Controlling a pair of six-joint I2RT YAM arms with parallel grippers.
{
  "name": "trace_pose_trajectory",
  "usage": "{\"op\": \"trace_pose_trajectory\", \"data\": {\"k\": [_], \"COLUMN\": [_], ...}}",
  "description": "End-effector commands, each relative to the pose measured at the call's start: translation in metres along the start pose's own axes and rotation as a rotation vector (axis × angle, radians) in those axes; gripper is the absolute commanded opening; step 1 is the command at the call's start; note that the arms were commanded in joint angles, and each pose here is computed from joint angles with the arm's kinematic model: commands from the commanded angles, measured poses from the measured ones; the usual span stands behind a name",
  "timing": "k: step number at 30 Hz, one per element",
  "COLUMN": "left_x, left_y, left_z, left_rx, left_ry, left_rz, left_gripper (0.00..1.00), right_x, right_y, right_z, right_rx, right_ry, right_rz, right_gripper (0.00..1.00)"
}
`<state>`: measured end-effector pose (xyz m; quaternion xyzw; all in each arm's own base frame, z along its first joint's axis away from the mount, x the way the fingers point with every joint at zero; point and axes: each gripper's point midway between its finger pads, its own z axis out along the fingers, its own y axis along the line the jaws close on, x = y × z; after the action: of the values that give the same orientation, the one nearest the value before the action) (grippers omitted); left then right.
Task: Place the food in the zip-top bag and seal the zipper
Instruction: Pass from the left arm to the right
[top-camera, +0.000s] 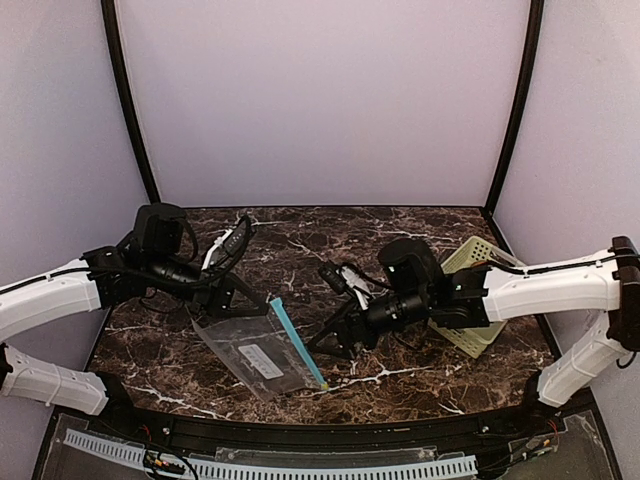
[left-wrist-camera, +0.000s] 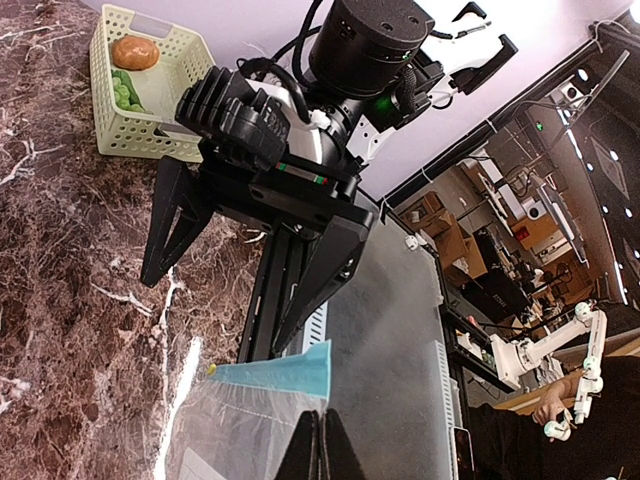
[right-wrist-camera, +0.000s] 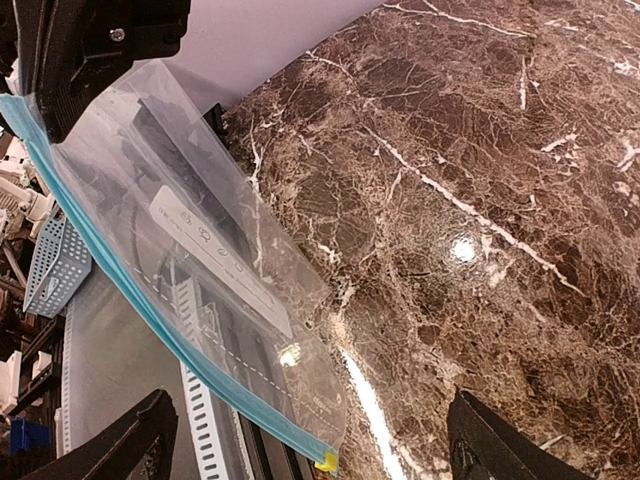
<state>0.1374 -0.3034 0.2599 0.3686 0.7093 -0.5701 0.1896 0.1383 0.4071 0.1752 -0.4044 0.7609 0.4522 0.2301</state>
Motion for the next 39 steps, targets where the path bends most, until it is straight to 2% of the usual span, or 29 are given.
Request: {"op": "trace_pose_trajectory", "data": {"k": [1,18,29,39], "left_x": [0.002,-0.001,-0.002,-0.002], "left_y": [-0.004,-0.006,-0.007,-0.006], "left_z": [0.0,0.0,-0.001,0.0], "left_rx": [0.02,0.027,0.029,0.028], "left_ry": [-0.002,-0.007,-0.009,-0.008], "left_rz": [0.011,0.015,0.013,0.011], "left_gripper": [0.01,0.01,0.01,0.01], "right_x": [-0.013,-0.008,-0.02,-0.015], "right_y": [0.007,0.002,-0.01,-0.009], "right_z": [0.003,0.014,-0.012,-0.001], "right_rx": [-0.036,-0.044,-0.02,-0.058], "right_ry": [-0.026,-0.002,-0.071,-0.041], "right_rz": [-0.043,-0.045,-0.034,-0.024], "right_gripper": [0.92,0.92,0.92,0.91]}}
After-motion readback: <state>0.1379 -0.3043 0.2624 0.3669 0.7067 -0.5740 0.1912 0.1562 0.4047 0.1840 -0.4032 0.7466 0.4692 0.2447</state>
